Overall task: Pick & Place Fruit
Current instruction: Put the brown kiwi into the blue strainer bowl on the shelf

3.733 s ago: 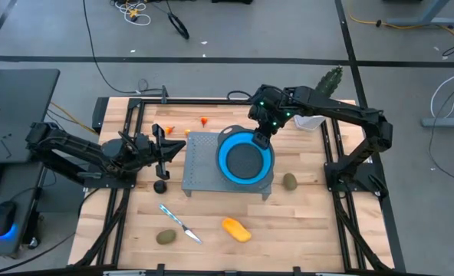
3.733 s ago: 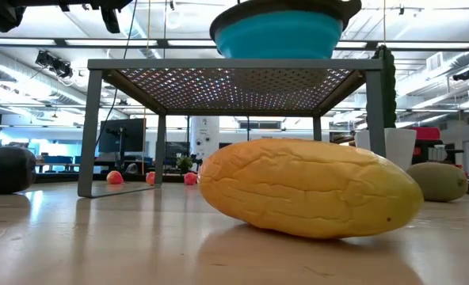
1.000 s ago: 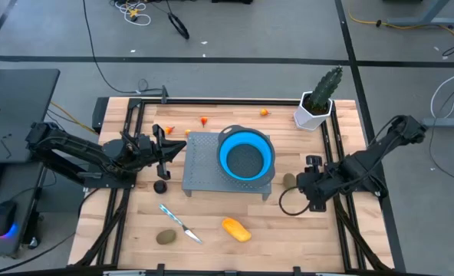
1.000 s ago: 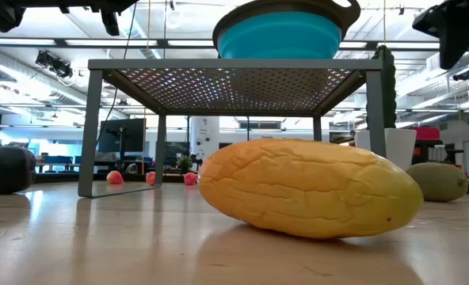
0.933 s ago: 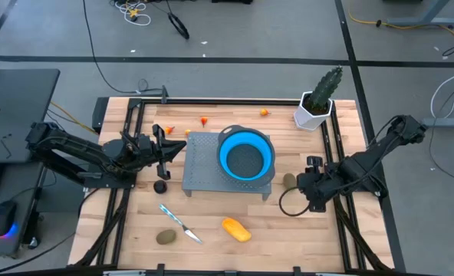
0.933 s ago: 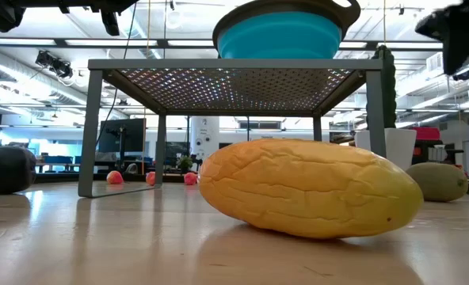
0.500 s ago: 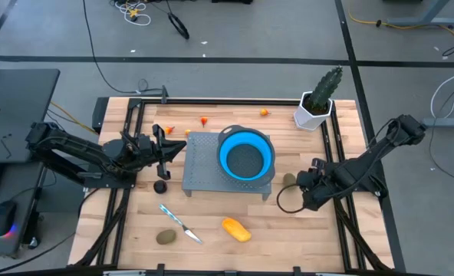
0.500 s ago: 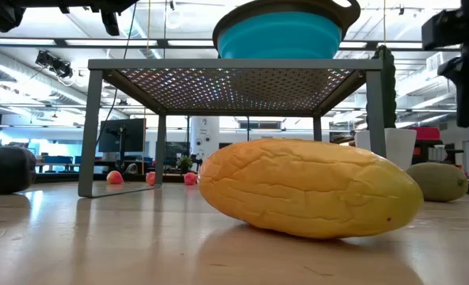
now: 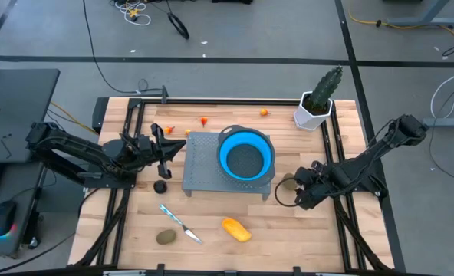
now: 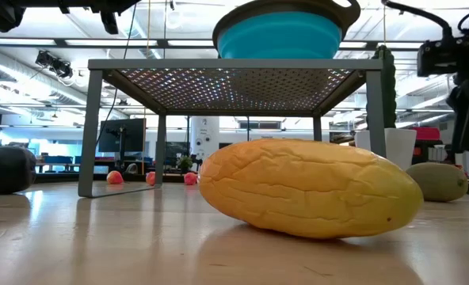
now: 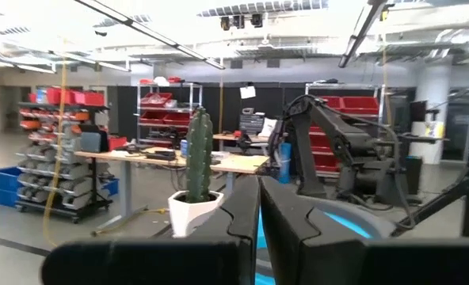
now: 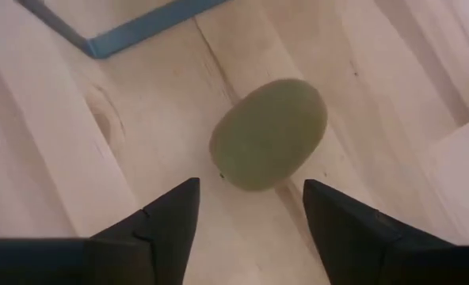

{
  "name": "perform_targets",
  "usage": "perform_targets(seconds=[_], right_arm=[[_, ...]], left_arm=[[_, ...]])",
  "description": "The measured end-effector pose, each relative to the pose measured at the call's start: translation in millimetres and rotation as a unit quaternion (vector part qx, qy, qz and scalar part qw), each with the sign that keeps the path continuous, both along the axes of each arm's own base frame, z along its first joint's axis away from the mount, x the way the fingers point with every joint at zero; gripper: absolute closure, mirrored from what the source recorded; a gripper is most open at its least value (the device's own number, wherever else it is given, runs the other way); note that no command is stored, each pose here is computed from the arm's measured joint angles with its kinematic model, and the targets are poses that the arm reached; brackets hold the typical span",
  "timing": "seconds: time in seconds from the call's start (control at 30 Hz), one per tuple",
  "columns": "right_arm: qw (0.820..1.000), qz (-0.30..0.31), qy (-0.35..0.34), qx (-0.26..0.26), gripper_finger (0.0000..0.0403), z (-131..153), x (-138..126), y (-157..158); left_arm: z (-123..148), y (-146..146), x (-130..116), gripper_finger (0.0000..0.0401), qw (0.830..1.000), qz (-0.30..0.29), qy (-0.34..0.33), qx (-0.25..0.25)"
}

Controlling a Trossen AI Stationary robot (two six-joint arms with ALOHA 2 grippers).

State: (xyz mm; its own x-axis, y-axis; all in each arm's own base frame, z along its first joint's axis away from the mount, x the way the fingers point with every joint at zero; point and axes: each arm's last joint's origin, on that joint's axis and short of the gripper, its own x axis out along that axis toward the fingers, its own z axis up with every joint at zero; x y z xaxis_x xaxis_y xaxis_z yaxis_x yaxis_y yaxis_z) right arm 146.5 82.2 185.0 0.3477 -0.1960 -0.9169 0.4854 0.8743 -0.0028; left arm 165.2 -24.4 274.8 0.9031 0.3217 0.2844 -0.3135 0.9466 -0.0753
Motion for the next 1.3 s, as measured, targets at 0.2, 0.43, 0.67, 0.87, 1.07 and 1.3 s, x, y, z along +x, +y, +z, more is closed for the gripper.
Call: perform_targets(seconds=[0.2, 0.43, 0.67, 0.87, 1.07, 1.3], right_arm=[[0.999, -0.028, -0.022, -0.028, 0.0114, 0, 4, -6], [0.994, -0.089, -0.063, -0.03, 0.0082, 1, 7, -9], [0.986, -0.124, -0.107, 0.004, 0.0071, -19, 7, -9], [0.981, -0.165, -0.1, 0.001, 0.0071, -34, -1, -14], [0.977, -0.177, -0.116, -0.015, 0.0071, -34, -1, -16], [0.977, -0.177, -0.115, -0.013, 0.0071, -46, -2, -16]], left_arm=[[2, 1, -1, 0.0379, 1.0, 0.026, -0.003, 0.011], [7, 2, -3, 0.0379, 0.998, 0.046, -0.016, 0.031], [17, 4, -9, 0.0379, 0.993, 0.073, -0.053, 0.071], [23, 5, -13, 0.0379, 0.989, 0.091, -0.076, 0.091], [24, 9, -13, 0.0379, 0.986, 0.109, -0.076, 0.103], [28, 18, -15, 0.0379, 0.979, 0.129, -0.099, 0.124]])
